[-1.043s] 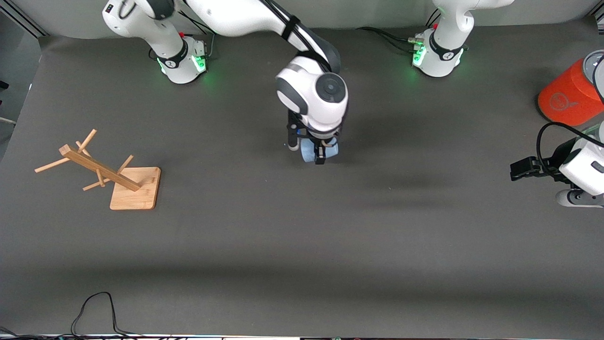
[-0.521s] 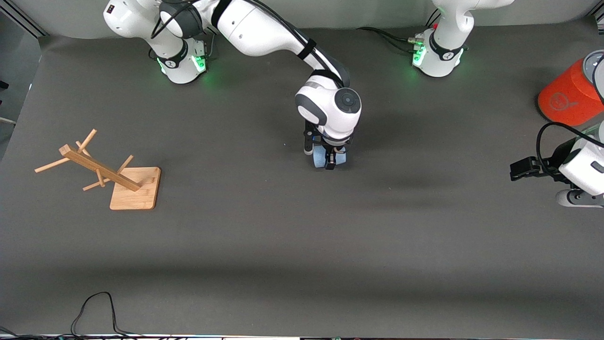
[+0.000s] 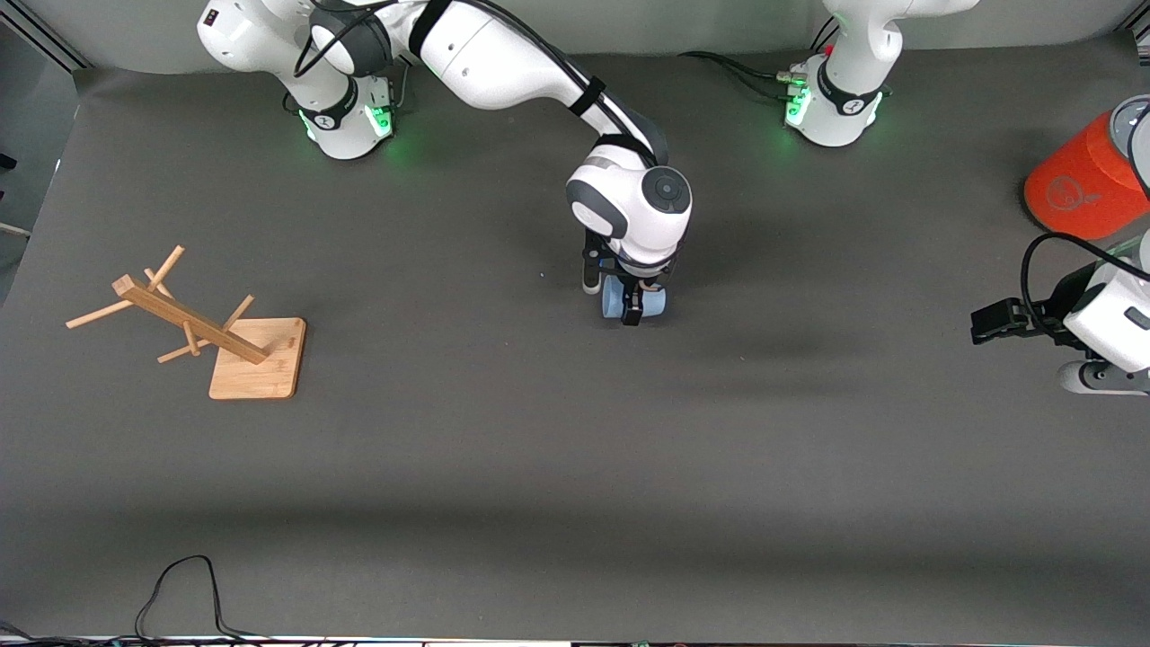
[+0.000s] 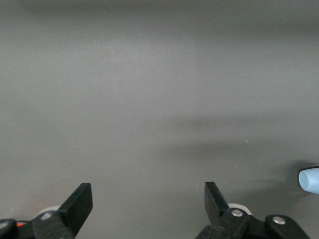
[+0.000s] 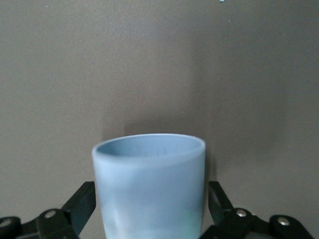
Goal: Rotate and upright cup with both arms
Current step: 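Lower the cup onto the table on its side and release it, then withdraw the right gripper while the left gripper reaches toward the cup, then grasp the lying blue cup's rim with the left gripper, then rotate the cup upright with the left gripper and set it down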
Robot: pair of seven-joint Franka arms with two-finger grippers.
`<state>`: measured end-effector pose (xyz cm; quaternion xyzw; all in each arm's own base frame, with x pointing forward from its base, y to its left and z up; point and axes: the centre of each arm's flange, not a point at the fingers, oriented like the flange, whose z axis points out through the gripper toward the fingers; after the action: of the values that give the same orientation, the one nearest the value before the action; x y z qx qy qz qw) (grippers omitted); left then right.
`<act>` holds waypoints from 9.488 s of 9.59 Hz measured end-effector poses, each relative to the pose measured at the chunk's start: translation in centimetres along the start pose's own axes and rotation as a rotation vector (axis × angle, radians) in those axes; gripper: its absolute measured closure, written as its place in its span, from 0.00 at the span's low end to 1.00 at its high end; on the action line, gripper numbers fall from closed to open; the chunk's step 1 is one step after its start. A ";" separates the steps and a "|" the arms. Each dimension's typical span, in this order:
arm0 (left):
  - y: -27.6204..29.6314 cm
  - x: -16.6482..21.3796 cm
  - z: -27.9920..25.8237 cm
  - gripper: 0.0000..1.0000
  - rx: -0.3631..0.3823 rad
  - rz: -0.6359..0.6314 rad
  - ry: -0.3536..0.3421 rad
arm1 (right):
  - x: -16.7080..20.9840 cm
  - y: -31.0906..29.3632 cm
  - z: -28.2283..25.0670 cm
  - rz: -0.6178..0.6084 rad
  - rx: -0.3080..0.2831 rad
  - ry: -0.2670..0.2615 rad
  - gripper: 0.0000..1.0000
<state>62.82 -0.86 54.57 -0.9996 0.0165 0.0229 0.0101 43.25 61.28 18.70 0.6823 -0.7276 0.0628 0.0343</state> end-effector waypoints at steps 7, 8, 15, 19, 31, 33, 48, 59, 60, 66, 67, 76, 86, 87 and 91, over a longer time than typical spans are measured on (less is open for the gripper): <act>0.0 0.1 0.2 0.00 0.000 0.000 -0.003 | 0.5 -1.2 -5.2 0.013 0.016 -0.018 0.00; 0.0 0.1 0.2 0.00 0.000 0.000 -0.003 | 1.1 -1.2 -7.4 0.008 0.004 -0.005 0.00; 0.1 0.1 0.3 0.00 -0.007 0.000 -0.005 | 16.8 -8.3 -24.4 -0.337 -0.175 0.069 0.00; 0.3 0.1 0.3 0.00 -0.008 0.004 -0.005 | 36.2 -16.0 -30.0 -0.611 -0.221 -0.055 0.00; 35.8 -7.8 2.6 0.00 0.207 0.106 0.082 | 67.7 -19.3 -32.9 -1.516 0.041 -0.181 0.00; 42.1 -8.8 7.8 0.00 0.254 0.132 0.066 | 67.6 -19.6 -33.1 -1.590 0.068 -0.162 0.00; 57.0 -13.5 32.2 0.01 0.568 0.683 -0.022 | 67.1 -20.1 -31.9 -1.619 0.061 -0.169 0.00; 55.8 -13.6 34.9 0.61 0.677 0.750 -0.050 | 67.2 -20.3 -31.9 -1.615 0.061 -0.167 0.00; 55.6 -13.7 34.9 0.76 0.689 0.744 -0.064 | 67.2 -20.3 -31.9 -1.615 0.061 -0.168 0.00; 55.2 -13.6 33.7 0.96 0.709 0.718 -0.081 | 67.2 -20.4 -31.8 -1.616 0.060 -0.168 0.00; 55.2 -13.1 31.9 0.96 0.697 0.680 -0.052 | 67.2 -20.4 -31.8 -1.615 0.060 -0.168 0.00; 47.2 -4.2 9.9 0.96 0.265 0.315 0.260 | 67.2 -20.4 -31.8 -1.616 0.059 -0.169 0.00; 41.4 -8.8 22.2 0.96 0.027 0.038 0.547 | 67.2 -20.4 -31.8 -1.615 0.059 -0.169 0.00; 41.6 -10.0 23.7 0.96 0.039 0.024 0.575 | 67.2 -20.4 -31.8 -1.615 0.059 -0.169 0.00; 46.0 -17.0 28.2 0.96 0.043 -0.028 0.683 | 67.2 -20.4 -31.8 -1.615 0.059 -0.169 0.00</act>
<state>42.99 -45.66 26.28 -0.9492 0.0055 -0.3136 0.0254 57.98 -2.02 60.15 0.9999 -0.0088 -0.0140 -0.0041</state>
